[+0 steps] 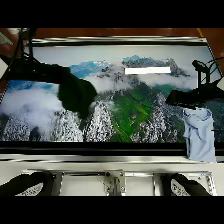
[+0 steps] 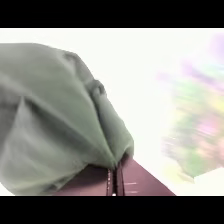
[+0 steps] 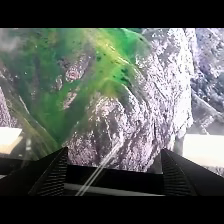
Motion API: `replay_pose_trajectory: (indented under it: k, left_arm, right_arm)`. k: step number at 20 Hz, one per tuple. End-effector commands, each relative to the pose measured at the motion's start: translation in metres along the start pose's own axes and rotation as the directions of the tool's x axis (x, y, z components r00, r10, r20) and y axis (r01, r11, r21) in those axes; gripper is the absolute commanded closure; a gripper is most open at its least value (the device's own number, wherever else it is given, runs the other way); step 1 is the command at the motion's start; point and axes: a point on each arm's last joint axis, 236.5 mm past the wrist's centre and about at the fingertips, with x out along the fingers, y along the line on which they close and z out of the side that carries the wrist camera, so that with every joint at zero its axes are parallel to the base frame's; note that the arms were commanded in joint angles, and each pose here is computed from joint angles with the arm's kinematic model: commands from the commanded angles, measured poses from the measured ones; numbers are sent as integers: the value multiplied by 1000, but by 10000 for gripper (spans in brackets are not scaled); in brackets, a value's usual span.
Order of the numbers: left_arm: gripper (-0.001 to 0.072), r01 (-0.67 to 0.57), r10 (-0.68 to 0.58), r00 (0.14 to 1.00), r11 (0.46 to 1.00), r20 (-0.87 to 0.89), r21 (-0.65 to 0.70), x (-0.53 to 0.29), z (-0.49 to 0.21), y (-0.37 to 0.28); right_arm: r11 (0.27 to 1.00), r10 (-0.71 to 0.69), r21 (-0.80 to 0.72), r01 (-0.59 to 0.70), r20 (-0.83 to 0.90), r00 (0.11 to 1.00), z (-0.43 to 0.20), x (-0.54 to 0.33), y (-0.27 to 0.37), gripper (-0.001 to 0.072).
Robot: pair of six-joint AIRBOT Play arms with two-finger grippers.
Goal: Fold the shirts.
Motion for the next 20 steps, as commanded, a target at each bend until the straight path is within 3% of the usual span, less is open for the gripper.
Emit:
replay_pose_trajectory:
  k: [1,9,10,11,12,14,17,18,20]
  left_arm:
    - [672,175,-178,983,982,40,72,-9,-8,-103]
    - [670,170,-137,933,983,-332,73,152,-130,-162]
    - [603,167,-147,921,986,-360,25,165,-142,-165]
    - [165,186,-190,913,982,-362,-45,174,-144,-173]
    - [18,198,-229,914,972,-336,-124,176,-133,-173]
    - [7,195,-245,927,962,-285,-193,166,-98,-147]
    - [7,112,-166,938,976,-303,-189,121,-65,-61]
    - [8,77,-136,931,980,-337,-182,100,-67,-30]
    - [8,14,-98,906,979,-413,-201,66,-90,18]
  right_arm:
    - [999,-7,-41,9,48,999,-7,-29,8,26]
    - [994,-95,-61,93,-42,995,-42,-47,-7,27]
    - [992,-111,-60,109,-39,993,-41,-48,-11,26]
    - [991,-124,-53,122,-34,992,-40,-48,-14,27]
    - [989,-143,-45,141,-25,989,-38,-49,-18,26]
    - [979,-200,-50,200,-4,980,-33,-49,-33,26]
    - [923,-378,-84,376,-18,926,-37,-54,-80,25]
    - [922,-385,-56,383,-32,922,-42,-50,-90,26]
    - [964,-256,59,261,-76,964,-60,-27,-89,26]
